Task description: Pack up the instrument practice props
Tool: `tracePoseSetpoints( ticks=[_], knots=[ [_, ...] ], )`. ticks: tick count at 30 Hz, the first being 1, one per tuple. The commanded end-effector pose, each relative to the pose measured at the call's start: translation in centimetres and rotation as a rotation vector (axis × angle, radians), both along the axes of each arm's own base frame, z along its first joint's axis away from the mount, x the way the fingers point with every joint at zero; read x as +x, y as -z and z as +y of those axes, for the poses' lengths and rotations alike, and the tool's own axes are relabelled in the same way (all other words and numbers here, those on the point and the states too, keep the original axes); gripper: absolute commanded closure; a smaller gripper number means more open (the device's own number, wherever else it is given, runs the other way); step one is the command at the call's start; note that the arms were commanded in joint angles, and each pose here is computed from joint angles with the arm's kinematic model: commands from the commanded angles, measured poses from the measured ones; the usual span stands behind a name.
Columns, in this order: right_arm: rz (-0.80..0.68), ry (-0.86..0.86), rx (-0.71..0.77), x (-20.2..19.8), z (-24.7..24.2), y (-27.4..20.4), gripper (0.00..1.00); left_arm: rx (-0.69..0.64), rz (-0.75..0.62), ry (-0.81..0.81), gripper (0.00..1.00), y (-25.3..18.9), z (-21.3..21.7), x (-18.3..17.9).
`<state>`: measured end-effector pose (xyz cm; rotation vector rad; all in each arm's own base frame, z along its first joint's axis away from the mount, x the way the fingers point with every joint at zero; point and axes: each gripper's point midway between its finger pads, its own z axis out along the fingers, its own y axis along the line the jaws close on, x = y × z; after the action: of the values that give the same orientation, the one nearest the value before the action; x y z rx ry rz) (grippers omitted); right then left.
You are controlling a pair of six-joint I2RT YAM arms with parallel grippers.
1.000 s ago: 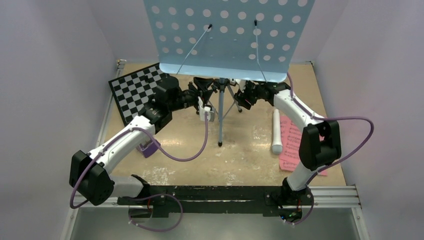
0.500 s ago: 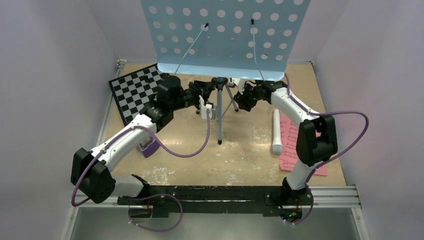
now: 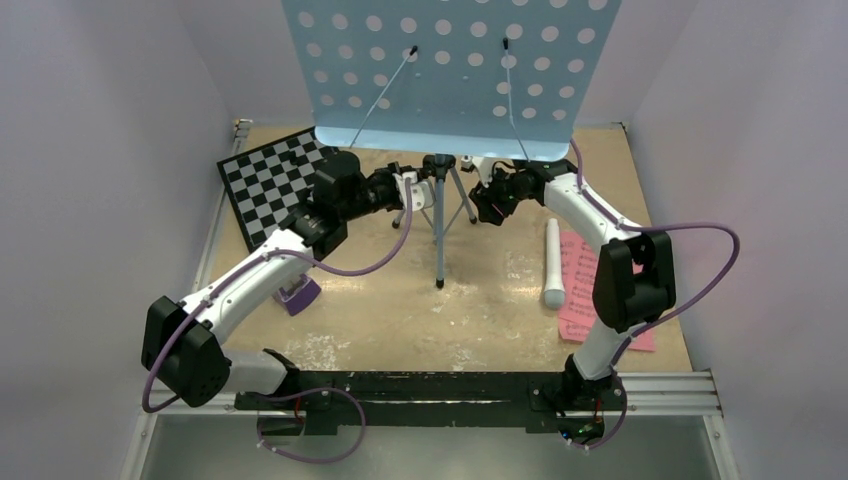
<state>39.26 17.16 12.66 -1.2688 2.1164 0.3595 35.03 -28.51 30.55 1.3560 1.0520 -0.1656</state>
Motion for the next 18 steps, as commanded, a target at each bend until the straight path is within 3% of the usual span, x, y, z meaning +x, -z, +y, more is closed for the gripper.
tracePoseSetpoints(
  ticks=[1, 6, 8, 9, 12, 18],
  knots=[
    [-0.004, 0.017, 0.059, -0.1, 0.6, -2.3, 0.43, -0.202, 0.292, -0.054, 0.90, -0.4, -0.2, -1.4],
    [0.008, 0.023, 0.076, -0.3, 0.8, -2.5, 0.43, -0.329, 0.491, -0.074, 0.88, 0.3, -0.3, -2.8],
    [0.013, 0.025, 0.079, -0.4, 0.8, -2.4, 0.43, -0.363, 0.557, -0.078, 0.79, 0.4, -0.4, -3.1],
    [0.015, 0.027, 0.081, -0.4, 0.8, -2.4, 0.43, -0.370, 0.574, -0.079, 0.70, 0.5, -0.4, -3.1],
    [0.021, 0.035, 0.093, -0.2, 0.9, -2.6, 0.43, -0.377, 0.550, -0.095, 0.52, 0.1, -0.2, -2.9],
    [0.029, 0.039, 0.113, 0.0, 1.0, -2.8, 0.43, -0.292, 0.399, -0.150, 0.36, -1.2, 1.9, -2.6]
  ],
)
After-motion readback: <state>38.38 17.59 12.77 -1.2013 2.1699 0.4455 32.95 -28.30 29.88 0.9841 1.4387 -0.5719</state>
